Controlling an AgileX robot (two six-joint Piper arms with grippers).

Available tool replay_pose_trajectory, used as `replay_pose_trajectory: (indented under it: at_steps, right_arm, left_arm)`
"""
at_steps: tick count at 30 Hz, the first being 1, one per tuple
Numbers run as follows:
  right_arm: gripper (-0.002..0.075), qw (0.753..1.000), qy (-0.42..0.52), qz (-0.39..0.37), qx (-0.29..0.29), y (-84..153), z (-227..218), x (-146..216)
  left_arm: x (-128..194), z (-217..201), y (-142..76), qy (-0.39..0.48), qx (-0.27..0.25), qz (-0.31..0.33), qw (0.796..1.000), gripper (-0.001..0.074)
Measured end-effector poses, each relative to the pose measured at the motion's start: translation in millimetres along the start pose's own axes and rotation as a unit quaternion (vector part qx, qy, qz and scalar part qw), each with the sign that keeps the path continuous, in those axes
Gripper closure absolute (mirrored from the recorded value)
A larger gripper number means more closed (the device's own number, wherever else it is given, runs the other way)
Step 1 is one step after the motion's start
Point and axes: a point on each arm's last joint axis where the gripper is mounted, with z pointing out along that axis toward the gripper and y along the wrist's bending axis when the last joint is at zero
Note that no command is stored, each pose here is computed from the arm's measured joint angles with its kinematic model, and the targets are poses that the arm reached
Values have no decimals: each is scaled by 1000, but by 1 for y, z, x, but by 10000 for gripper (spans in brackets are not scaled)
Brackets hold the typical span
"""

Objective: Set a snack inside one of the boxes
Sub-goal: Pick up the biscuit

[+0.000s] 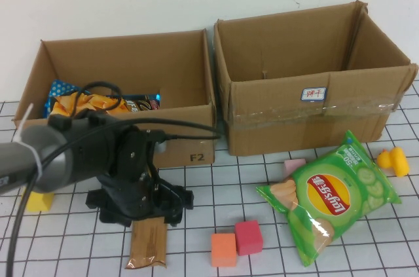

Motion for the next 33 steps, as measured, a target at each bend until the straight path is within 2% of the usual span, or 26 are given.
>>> replay_pose_trajectory:
  at_steps: [16, 19, 23, 33]
  right_arm:
    - [727, 1000, -3, 7, -4, 1, 0, 0]
    - [727, 1000, -3, 8, -4, 1, 0, -1]
    - [727, 1000, -3, 9, -5, 1, 0, -1]
    - [727, 1000, -3, 8, -5, 1, 0, -1]
  left_arm:
    - [3, 25, 2, 31, -22, 0, 999, 132]
    - [3, 25, 2, 32, -20, 1, 999, 168]
    - [3, 25, 2, 33, -19, 3, 999, 280]
    - [3, 25, 2, 35, -20, 4, 999, 284]
